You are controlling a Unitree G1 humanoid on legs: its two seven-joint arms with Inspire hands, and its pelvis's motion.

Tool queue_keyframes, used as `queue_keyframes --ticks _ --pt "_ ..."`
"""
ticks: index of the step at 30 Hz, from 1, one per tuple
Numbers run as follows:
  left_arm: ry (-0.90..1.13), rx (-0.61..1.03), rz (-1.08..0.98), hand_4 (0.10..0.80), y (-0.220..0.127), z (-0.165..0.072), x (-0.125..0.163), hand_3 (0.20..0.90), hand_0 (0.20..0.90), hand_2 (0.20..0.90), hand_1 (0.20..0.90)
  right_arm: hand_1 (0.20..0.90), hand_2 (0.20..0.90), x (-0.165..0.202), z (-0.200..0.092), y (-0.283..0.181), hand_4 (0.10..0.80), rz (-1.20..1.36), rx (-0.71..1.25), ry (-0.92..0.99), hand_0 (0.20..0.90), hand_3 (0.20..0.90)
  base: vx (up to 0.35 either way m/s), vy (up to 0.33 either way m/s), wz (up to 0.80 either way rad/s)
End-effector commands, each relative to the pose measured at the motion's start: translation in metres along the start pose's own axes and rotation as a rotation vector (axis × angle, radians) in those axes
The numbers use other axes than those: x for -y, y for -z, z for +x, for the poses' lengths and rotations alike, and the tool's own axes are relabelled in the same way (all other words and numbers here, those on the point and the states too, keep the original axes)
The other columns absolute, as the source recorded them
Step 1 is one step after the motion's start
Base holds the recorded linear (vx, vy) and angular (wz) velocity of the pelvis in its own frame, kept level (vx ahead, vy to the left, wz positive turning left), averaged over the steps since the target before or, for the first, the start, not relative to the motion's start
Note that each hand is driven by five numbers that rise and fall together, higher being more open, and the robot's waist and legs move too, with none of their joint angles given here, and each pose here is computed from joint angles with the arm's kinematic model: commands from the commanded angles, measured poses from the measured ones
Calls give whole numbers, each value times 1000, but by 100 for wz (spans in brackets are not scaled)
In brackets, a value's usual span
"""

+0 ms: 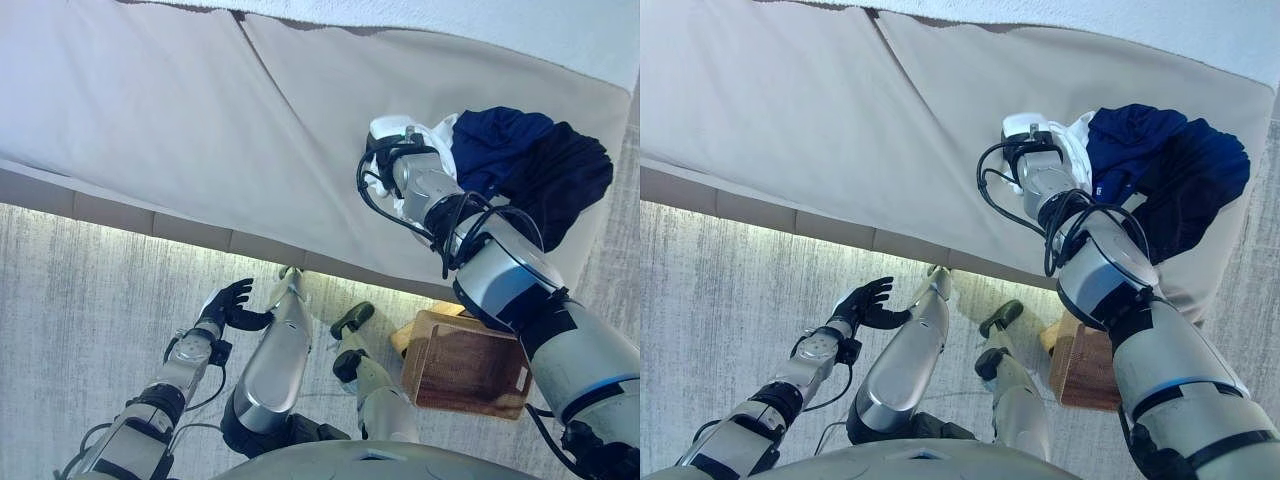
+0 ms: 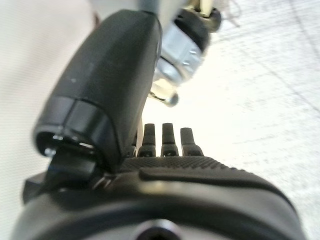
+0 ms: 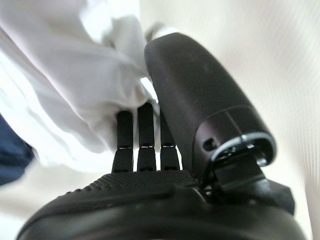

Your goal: Pick up the clothes from the bed and place them into the basket

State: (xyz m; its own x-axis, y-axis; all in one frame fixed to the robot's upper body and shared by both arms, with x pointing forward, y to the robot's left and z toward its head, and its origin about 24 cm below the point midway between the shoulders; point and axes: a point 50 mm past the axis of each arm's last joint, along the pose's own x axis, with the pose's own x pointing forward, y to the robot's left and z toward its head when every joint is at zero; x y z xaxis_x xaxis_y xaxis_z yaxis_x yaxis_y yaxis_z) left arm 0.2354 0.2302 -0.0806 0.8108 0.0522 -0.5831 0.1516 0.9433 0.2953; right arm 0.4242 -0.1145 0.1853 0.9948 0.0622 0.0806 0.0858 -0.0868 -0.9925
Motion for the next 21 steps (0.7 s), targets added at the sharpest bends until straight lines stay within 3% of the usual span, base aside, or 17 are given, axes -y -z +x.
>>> queue_keyframes --ticks 1,8,13,19,21 --pt "-2 -37 2 800 23 -10 9 900 900 900 900 300 300 86 -2 4 100 -7 79 546 300 200 -38 31 -15" --pt "-31 -39 5 800 31 -15 -5 900 900 900 900 300 300 150 -27 32 100 142 107 936 300 200 -15 -4 -24" --pt "-41 -109 64 800 47 -22 -15 900 900 900 900 300 300 182 -60 59 100 268 139 1185 300 200 66 -39 -29" --pt "-32 -223 142 800 75 -33 -17 900 900 900 900 300 300 189 -95 86 100 350 169 1265 300 200 110 7 -29" --pt "-21 -237 170 800 71 -29 -17 900 900 900 900 300 300 179 -93 87 100 398 198 1139 300 200 85 47 -46"
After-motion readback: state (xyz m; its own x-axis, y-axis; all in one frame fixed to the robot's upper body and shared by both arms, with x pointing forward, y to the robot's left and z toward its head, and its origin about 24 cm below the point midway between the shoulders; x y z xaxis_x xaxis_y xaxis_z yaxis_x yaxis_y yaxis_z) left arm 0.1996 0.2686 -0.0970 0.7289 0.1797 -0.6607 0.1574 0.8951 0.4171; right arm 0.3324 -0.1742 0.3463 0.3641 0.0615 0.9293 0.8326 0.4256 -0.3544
